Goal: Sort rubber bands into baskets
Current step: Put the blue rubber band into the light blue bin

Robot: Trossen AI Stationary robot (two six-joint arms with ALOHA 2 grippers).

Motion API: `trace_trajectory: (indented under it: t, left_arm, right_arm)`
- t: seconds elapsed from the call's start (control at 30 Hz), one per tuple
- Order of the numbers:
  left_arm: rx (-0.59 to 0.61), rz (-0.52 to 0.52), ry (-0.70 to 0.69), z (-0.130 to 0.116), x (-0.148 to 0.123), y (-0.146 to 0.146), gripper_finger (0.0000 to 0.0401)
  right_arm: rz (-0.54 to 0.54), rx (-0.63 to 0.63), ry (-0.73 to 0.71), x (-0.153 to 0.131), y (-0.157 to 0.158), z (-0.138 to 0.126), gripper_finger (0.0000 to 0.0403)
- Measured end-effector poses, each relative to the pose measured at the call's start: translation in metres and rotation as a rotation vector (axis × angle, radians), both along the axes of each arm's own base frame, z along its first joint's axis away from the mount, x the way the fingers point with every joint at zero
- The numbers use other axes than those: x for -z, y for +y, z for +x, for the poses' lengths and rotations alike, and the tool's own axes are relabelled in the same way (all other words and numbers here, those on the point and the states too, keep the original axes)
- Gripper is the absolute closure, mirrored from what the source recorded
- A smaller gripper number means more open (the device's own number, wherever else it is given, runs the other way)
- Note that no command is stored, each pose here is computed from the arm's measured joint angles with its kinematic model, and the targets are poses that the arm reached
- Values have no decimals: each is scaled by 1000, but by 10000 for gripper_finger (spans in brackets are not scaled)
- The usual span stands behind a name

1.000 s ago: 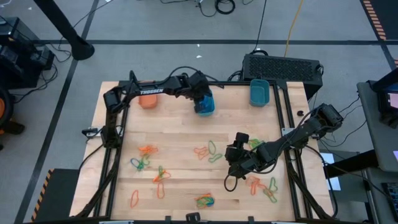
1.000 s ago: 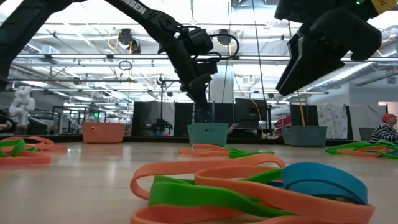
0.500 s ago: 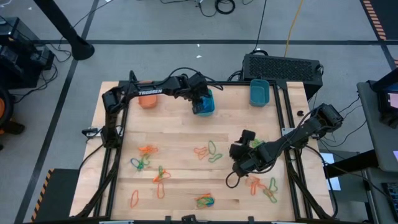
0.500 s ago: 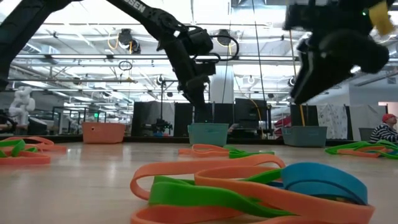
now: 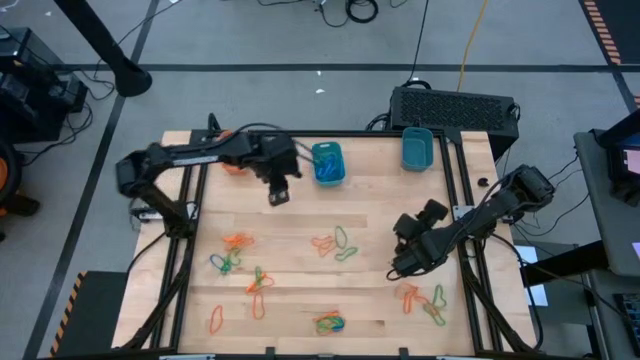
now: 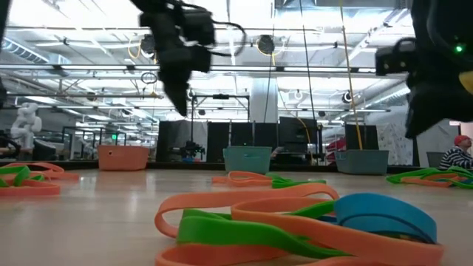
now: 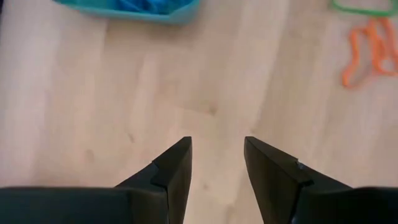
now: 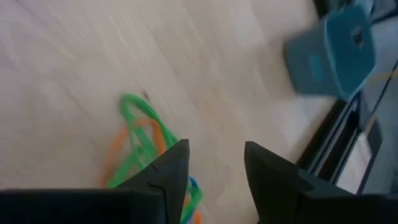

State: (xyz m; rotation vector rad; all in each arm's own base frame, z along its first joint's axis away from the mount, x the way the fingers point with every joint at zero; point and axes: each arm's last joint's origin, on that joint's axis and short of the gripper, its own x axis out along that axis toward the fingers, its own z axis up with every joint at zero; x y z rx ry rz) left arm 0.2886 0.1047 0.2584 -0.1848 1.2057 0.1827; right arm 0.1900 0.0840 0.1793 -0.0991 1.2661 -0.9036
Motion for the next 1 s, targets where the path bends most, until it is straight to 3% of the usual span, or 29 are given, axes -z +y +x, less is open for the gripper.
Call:
trace_trajectory:
  t: [0.17, 0.4, 0.53, 0.67, 1.0]
  left_arm:
    - [61, -22, -305, -31, 3, -32, 246]
    - [188, 62, -878, -48, 15, -69, 246]
    - [269, 121, -1121, -51, 26, -82, 246]
    - [300, 136, -1173, -54, 37, -88, 246]
    - [332, 173, -1133, -54, 44, -88, 246]
  right_arm:
    - [107, -8, 22, -6, -8, -18, 257]
    - [356, -353, 117, -29, -8, -29, 257]
    - [397, -554, 176, -31, -6, -28, 257]
    - [410, -569, 179, -26, -9, -24, 257]
    - [504, -540, 228, 6, -15, -35, 257]
